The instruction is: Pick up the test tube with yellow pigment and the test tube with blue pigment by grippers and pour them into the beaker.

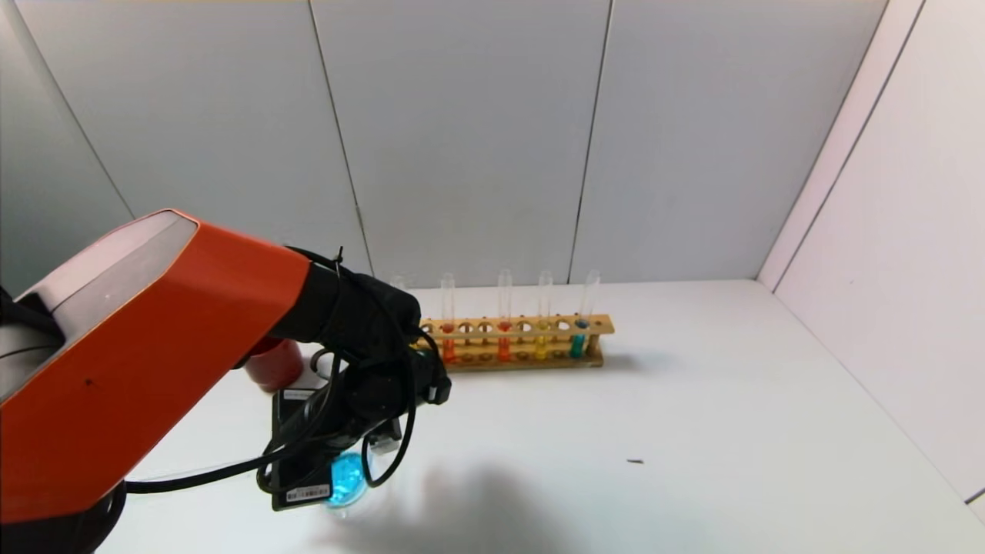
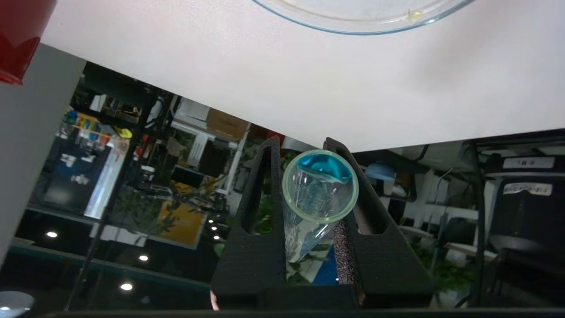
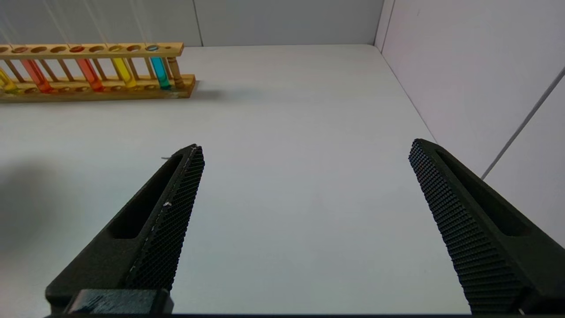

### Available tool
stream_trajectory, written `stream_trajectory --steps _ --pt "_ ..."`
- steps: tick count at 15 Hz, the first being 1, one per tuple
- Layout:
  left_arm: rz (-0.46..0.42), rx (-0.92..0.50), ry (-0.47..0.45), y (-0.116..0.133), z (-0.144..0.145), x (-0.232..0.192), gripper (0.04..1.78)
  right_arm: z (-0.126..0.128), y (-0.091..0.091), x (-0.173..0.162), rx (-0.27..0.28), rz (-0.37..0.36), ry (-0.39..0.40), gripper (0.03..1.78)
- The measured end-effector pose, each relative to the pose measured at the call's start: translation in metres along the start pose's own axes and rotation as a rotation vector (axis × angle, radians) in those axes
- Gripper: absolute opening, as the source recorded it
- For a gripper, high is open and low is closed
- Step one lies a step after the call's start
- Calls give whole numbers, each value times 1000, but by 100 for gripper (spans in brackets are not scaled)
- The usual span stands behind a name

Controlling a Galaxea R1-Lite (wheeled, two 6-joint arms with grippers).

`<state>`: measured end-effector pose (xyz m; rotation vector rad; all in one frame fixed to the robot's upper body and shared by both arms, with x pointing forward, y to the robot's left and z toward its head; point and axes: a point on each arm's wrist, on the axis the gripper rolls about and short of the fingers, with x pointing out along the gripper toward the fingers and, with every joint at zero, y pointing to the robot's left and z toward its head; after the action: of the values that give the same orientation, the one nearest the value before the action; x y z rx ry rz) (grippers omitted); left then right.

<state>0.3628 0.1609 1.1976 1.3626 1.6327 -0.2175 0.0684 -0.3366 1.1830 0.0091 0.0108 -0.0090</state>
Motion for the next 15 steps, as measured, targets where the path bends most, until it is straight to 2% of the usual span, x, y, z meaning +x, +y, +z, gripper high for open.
stream_trajectory --steps 5,8,15 --pt "-32 -232 -100 9 -18 -21 34 0 0 0 0 0 0 170" --pt "-27 -439 -185 18 -33 -35 34 0 0 0 0 0 0 170" --pt "-43 -752 -387 57 -86 -49 34 0 0 0 0 0 0 170"
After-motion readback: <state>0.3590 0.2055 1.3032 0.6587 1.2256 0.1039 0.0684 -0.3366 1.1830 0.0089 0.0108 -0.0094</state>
